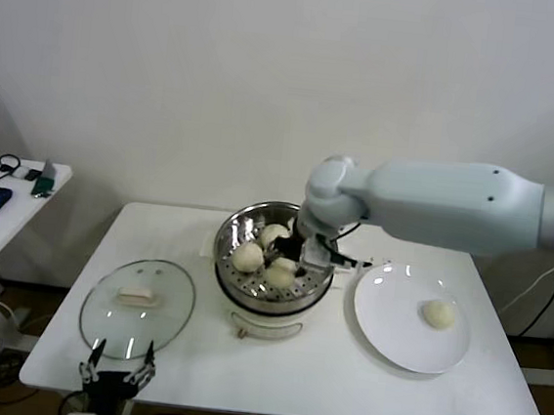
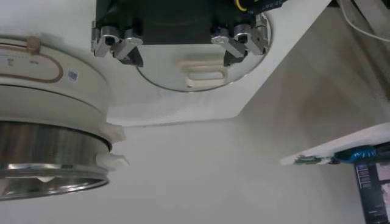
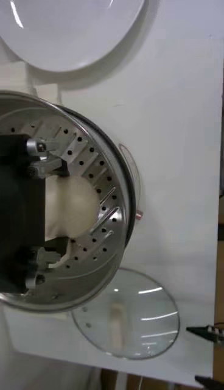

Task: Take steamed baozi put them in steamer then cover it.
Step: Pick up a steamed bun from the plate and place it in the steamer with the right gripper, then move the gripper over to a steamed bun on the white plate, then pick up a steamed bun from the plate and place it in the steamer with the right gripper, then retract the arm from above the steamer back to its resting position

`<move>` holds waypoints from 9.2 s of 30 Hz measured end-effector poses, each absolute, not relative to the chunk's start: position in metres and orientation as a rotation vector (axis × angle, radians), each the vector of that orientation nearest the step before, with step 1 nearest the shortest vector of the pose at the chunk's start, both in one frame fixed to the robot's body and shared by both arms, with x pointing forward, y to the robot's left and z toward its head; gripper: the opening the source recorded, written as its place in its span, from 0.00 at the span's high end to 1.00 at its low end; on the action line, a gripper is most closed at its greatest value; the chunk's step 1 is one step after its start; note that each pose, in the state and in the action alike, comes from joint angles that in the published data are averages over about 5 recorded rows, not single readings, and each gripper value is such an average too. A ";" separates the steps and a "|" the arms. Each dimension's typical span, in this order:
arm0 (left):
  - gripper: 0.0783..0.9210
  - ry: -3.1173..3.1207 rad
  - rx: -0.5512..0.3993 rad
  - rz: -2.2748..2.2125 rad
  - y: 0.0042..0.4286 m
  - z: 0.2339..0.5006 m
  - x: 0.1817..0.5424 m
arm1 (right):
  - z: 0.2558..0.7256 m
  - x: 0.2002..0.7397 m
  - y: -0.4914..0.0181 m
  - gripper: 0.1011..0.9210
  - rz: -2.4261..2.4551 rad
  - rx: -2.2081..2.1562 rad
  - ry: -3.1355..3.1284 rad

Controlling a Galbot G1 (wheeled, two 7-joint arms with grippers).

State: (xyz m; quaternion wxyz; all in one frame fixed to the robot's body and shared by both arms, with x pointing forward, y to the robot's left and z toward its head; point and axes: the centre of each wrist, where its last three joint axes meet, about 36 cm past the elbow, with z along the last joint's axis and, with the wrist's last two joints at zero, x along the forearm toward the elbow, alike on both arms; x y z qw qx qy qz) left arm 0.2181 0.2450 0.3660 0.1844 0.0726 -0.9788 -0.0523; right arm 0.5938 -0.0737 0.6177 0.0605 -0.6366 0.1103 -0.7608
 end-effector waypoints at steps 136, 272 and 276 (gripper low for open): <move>0.12 -2.820 0.215 -0.119 0.248 0.389 0.222 | 0.669 0.671 -0.165 0.33 -2.213 -2.191 2.073; 0.16 -2.100 0.064 -2.097 0.343 0.246 0.360 | 0.266 0.208 -0.365 0.12 0.133 0.054 3.205; 0.29 -2.096 0.074 -2.095 0.343 0.242 0.363 | 0.263 0.208 -0.364 0.12 0.132 0.060 3.207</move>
